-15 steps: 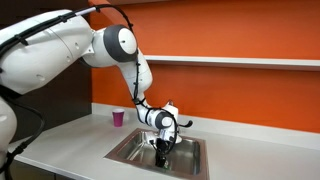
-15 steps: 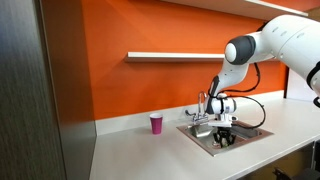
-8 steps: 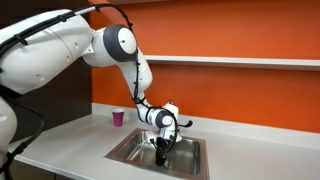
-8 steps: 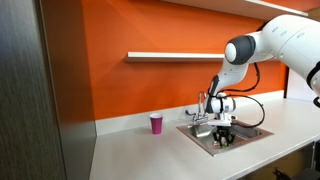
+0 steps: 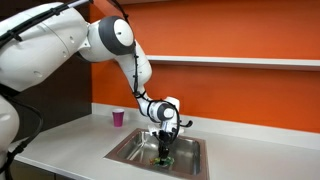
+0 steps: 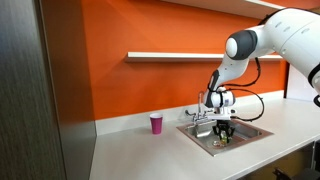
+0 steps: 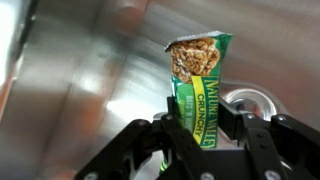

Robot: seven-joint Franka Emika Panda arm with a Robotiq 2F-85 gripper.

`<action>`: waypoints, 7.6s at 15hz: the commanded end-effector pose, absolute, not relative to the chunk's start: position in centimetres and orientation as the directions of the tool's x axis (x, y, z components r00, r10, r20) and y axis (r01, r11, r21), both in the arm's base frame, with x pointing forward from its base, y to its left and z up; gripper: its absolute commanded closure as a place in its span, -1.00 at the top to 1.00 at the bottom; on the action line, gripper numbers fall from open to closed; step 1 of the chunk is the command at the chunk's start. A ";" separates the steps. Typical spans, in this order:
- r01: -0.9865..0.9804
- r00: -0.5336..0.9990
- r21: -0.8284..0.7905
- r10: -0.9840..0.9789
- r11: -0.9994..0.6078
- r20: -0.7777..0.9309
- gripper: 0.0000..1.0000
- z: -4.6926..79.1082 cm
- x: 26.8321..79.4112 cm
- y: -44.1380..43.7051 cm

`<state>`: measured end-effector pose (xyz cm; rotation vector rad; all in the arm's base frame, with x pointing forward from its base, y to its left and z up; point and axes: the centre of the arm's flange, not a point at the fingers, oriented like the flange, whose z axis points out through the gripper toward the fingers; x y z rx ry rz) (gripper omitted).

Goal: Remove the green packet from the sink

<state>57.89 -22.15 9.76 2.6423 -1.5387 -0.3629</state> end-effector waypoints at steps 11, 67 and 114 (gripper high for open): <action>-0.717 0.654 0.227 -0.749 -0.659 -0.107 -0.68 17.9 56.3 -18.7; 0.662 0.750 0.122 0.657 -0.740 -0.078 -0.68 19.6 54.0 17.4; 0.055 0.984 0.123 0.033 -0.991 -0.173 1.00 20.4 42.8 -5.7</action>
